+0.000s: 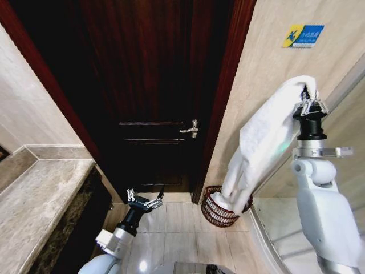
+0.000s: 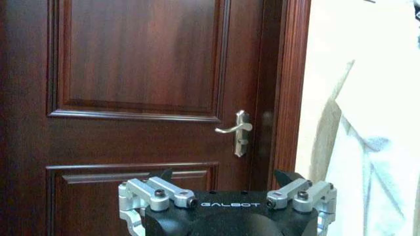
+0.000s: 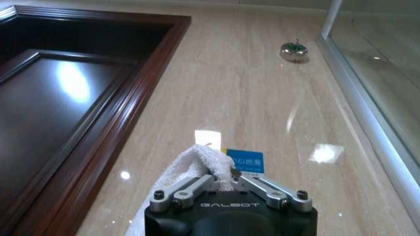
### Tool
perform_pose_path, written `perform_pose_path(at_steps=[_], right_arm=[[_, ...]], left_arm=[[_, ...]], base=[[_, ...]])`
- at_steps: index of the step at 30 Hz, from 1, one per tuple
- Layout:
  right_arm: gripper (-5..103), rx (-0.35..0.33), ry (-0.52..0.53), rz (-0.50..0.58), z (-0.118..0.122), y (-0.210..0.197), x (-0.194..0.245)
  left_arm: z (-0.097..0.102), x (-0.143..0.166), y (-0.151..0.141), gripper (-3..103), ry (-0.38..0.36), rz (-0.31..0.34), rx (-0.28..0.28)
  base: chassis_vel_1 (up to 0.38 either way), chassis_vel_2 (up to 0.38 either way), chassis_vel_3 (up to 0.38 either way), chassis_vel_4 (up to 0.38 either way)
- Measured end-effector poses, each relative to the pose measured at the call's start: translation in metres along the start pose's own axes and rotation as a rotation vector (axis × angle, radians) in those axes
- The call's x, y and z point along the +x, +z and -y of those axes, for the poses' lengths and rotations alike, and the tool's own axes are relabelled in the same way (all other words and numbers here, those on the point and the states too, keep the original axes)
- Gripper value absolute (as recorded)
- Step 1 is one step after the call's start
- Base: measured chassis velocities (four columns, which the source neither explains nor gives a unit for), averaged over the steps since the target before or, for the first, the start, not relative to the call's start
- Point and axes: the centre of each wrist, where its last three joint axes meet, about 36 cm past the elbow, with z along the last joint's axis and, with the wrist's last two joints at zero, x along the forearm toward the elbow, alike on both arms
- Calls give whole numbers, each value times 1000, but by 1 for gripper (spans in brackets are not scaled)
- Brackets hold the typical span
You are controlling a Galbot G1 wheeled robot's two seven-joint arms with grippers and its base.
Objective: Discard the used towel into the hamper.
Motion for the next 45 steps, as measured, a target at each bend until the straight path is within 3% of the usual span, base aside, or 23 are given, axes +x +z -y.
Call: perform_pose_path(at_steps=[12,26,45], right_arm=[[3,-14,28,-92,7,27,51],[3,-70,51,-146,-5,40,79],[3,-82,81,-234,-4,80,121]], left_arm=[[0,0,0,100,0,0,0],[0,0,0,100,0,0,0],[0,0,0,100,0,0,0]], base=[[0,0,0,0],[0,0,0,0],[0,0,0,0]])
